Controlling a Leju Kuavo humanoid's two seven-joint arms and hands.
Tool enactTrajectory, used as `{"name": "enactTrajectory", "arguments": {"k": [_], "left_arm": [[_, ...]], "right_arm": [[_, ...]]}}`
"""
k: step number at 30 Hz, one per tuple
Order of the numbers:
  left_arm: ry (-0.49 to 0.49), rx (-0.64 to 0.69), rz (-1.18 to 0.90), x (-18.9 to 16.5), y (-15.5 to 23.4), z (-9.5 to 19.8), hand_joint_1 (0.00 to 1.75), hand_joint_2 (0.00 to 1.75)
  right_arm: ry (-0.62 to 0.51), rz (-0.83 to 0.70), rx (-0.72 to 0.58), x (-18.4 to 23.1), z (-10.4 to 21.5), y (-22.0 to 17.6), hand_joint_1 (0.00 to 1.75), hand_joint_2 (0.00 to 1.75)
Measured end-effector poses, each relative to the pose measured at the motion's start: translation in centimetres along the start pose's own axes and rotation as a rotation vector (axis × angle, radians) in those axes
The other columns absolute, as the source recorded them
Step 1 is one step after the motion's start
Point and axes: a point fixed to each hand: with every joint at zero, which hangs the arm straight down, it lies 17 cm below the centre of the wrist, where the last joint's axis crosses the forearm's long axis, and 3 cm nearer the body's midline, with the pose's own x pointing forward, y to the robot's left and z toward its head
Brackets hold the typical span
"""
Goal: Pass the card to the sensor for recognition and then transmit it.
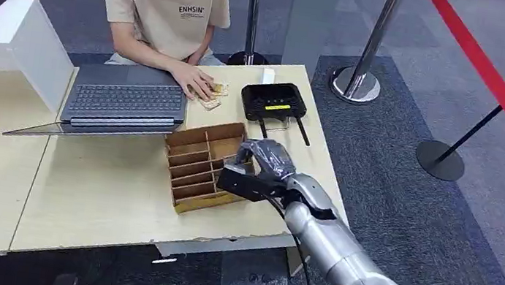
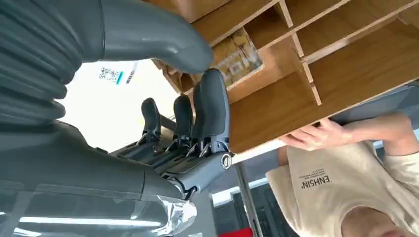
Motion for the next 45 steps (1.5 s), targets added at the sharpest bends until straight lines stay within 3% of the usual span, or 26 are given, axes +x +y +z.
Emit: {"name": "enactTrajectory", "arguments": {"k": [4, 10, 12, 20, 29, 45], "left_arm": [[0.004, -0.005, -0.001, 0.0, -0.2, 0.1, 0.0, 0.0], [0.007, -0.008, -0.005, 0.0, -0.4, 0.1, 0.0, 0.0], [0.004, -0.01, -0.007, 0.1, -0.5, 0.1, 0.0, 0.0], [0.005, -0.011, -0.001, 0.2, -0.6, 0.1, 0.0, 0.0], [0.005, -0.011, -0.008, 0.1, -0.6, 0.1, 0.0, 0.0], [0.003, -0.017, -0.016, 0.3, -1.1, 0.2, 0.0, 0.0]], "right_arm": [[0.001, 0.005, -0.001, -0.1, -0.2, -0.1, 0.98, 1.75], [0.004, 0.011, 0.003, -0.2, -0.3, -0.1, 0.66, 1.75], [0.006, 0.016, 0.005, -0.4, -0.4, -0.1, 0.75, 1.75], [0.015, 0.038, -0.021, -0.7, -0.8, -1.3, 0.65, 1.75], [-0.002, 0.048, -0.058, -0.1, -1.7, -3.8, 0.66, 1.75], [-0.027, 0.055, -0.057, 1.8, -2.1, -3.3, 0.72, 1.75]]}}
